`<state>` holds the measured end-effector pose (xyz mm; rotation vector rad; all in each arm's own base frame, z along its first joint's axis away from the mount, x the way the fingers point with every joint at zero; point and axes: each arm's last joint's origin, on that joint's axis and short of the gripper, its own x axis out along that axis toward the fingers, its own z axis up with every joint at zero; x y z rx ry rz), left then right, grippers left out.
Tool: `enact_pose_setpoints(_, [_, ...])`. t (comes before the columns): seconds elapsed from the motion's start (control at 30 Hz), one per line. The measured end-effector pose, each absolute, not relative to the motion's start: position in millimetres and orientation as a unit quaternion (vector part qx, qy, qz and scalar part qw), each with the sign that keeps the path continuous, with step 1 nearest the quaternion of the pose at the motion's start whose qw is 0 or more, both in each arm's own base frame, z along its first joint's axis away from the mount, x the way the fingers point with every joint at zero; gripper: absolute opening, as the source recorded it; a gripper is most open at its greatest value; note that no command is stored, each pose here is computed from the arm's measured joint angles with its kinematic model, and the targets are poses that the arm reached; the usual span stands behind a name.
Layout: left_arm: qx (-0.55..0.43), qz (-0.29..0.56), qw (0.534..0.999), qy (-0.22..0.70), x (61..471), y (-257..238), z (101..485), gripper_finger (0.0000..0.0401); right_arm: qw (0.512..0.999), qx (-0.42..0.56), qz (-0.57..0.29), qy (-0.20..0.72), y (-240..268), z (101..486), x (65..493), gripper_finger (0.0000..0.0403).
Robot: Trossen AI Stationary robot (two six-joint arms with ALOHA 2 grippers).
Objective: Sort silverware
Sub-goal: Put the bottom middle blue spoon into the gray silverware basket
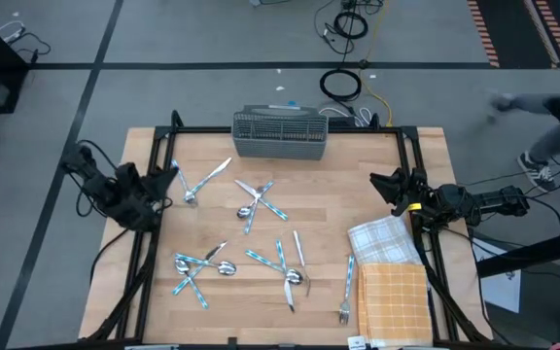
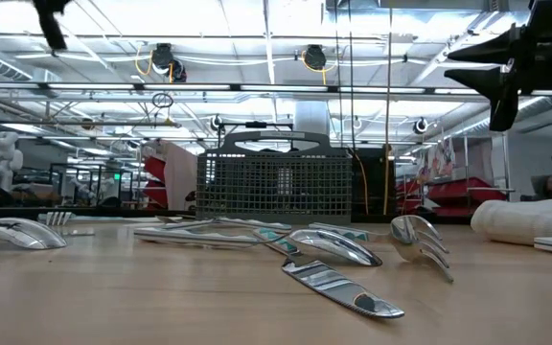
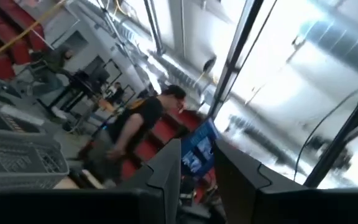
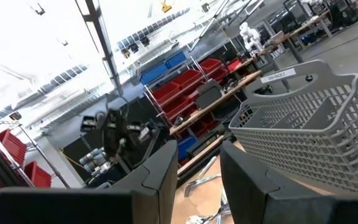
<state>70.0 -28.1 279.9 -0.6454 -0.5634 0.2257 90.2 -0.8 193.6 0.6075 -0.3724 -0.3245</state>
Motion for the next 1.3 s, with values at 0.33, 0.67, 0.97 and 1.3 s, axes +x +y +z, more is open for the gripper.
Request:
enact_pose_setpoints(0.33, [-0.116, 0.258, 0.957, -0.068, 88, -39, 388, 0.0099, 0.928, 0.294, -0.149, -0.174, 0, 193, 91, 0.0110])
enact_pose_setpoints(0.67, [-0.121, 0.357, 0.926, -0.003, 111, -42, 387, 0.0099, 0.936, 0.283, -0.163, -0.129, 0, 183, 93, 0.0110])
enact_pose_setpoints(0.97, [-0.296, 0.372, 0.826, 0.304, 127, -20, 325, 0.0099, 0.941, 0.278, -0.169, -0.095, 0, 176, 94, 0.0110])
enact_pose_setpoints(1.3, [-0.318, 0.502, 0.697, 0.400, 117, 9, 306, 0.0099, 0.942, 0.273, -0.171, -0.089, 0, 175, 94, 0.0110])
